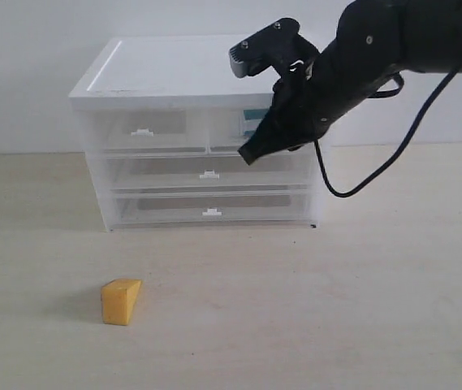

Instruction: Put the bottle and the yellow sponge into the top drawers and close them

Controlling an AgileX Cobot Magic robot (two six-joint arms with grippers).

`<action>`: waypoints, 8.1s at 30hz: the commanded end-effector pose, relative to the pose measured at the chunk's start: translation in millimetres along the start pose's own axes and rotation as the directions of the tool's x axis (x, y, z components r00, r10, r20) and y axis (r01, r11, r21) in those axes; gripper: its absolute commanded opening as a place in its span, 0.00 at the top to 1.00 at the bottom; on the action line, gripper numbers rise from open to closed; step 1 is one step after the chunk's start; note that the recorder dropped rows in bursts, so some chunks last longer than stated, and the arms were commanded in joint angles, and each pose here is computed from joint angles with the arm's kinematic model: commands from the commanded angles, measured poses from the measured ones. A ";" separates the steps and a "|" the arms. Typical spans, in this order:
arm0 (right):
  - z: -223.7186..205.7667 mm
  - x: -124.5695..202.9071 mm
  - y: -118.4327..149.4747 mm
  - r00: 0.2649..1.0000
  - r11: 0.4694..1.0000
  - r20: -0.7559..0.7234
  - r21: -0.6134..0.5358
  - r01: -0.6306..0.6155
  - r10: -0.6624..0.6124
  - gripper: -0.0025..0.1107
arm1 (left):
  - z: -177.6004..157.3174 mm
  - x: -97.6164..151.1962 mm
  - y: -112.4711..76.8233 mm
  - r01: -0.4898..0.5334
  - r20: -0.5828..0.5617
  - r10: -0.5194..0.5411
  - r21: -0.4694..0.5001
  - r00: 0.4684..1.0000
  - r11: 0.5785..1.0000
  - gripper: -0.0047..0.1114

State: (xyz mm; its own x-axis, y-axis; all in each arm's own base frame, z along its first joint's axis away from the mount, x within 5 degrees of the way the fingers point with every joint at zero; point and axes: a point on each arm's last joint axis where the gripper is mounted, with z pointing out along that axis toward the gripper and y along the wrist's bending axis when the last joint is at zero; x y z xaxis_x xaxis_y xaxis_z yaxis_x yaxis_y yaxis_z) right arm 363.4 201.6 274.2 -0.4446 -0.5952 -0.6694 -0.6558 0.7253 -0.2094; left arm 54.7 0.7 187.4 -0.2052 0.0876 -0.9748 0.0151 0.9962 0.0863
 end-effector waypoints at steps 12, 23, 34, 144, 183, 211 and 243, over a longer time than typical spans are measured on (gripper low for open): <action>-121.0 55.8 -86.5 0.855 0.862 -0.247 0.361 -0.355 0.455 0.98 | 0.0 1.1 -0.1 0.012 -0.002 -0.012 -0.001 1.000 1.000 0.92; -215.7 117.7 -33.1 0.855 0.806 0.301 0.308 -0.506 0.422 0.98 | 0.0 1.1 -0.1 0.012 -0.002 -0.012 -0.001 1.000 1.000 0.92; -260.1 163.1 4.3 0.821 0.797 0.428 0.299 -0.524 0.379 0.98 | 0.0 1.1 -0.1 0.012 -0.002 -0.012 -0.001 1.000 1.000 0.92; -191.4 312.4 83.4 0.817 0.867 0.519 0.256 -0.428 0.250 0.98 | -43.1 -83.8 13.8 0.371 0.759 -0.456 0.301 0.464 0.879 0.92; -191.4 312.4 83.4 0.817 0.867 0.519 0.256 -0.428 0.250 0.98 | 137.4 -136.4 -45.6 0.106 0.074 -0.131 0.282 0.989 0.954 0.92; -191.4 312.4 83.4 0.817 0.867 0.519 0.256 -0.428 0.250 0.98 | 211.1 -56.2 -117.4 0.038 0.110 -0.061 0.195 0.992 0.980 0.92; -191.4 312.4 83.4 0.817 0.867 0.519 0.256 -0.428 0.250 0.98 | 285.0 -18.9 -165.8 0.037 0.234 -0.090 0.220 0.968 0.975 0.44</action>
State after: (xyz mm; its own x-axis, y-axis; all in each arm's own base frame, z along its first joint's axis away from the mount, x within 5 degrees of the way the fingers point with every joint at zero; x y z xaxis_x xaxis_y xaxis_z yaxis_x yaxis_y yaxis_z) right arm 53.2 10.0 183.3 -0.2219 -0.1250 -0.9670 -0.2241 0.9717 -0.0742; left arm 331.6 -161.1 136.7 0.0211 0.0144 -0.9997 0.2250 0.9742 0.0188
